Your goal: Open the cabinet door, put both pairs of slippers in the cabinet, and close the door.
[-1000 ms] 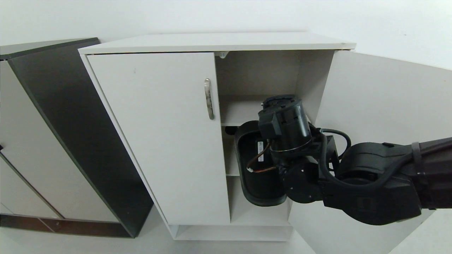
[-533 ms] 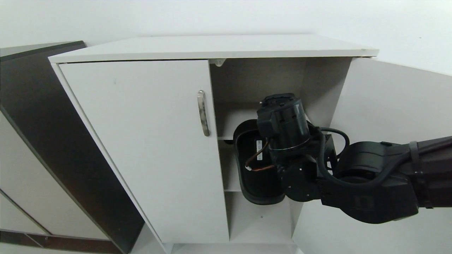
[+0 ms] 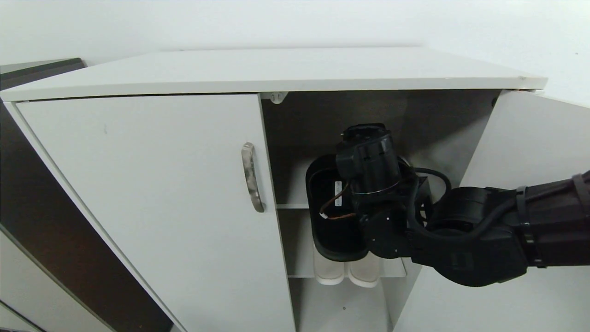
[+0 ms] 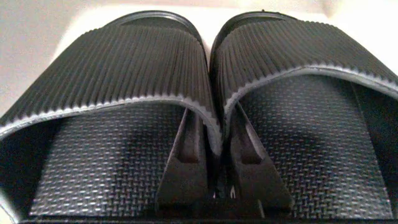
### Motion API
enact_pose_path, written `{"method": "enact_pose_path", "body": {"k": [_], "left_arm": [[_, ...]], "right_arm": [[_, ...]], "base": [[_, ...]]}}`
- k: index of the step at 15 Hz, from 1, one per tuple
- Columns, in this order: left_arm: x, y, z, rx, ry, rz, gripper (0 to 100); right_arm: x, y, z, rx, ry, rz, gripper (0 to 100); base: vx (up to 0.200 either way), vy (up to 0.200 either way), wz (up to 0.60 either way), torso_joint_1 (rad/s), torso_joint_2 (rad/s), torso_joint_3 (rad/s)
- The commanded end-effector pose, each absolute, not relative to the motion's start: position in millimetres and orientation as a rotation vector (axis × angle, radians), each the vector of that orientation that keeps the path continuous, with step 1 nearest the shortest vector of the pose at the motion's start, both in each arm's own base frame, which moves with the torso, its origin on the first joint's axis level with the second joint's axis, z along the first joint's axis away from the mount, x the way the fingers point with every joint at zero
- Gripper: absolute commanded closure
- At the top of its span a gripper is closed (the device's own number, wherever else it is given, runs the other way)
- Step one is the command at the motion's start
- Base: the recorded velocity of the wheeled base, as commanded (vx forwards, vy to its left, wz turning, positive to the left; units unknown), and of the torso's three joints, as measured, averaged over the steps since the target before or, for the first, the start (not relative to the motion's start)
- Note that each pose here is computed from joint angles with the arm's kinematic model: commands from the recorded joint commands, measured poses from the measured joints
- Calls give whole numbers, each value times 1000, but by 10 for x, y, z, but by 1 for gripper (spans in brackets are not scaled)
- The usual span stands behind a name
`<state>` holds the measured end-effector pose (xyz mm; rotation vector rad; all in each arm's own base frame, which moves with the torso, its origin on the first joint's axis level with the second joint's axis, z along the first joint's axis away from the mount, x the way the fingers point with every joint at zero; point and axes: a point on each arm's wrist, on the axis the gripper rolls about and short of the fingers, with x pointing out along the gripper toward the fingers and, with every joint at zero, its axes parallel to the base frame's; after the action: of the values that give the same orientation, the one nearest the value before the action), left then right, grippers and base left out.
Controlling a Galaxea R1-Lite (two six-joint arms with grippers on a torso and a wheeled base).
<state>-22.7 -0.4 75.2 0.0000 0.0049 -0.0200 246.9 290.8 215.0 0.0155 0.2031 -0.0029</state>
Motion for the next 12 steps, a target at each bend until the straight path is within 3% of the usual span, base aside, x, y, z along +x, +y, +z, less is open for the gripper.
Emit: {"method": "enact_pose_path", "body": {"k": [1, 12], "left_arm": [[-227, -4, 752, 0, 5, -20, 100], [-227, -4, 752, -2, 5, -20, 100]], "right_arm": [[2565, 2898, 2093, 14, 202, -18, 100], [3114, 2961, 2155, 20, 183, -62, 100]], "base": [[0, 0, 0, 0, 0, 0], [0, 0, 0, 0, 0, 0]]}}
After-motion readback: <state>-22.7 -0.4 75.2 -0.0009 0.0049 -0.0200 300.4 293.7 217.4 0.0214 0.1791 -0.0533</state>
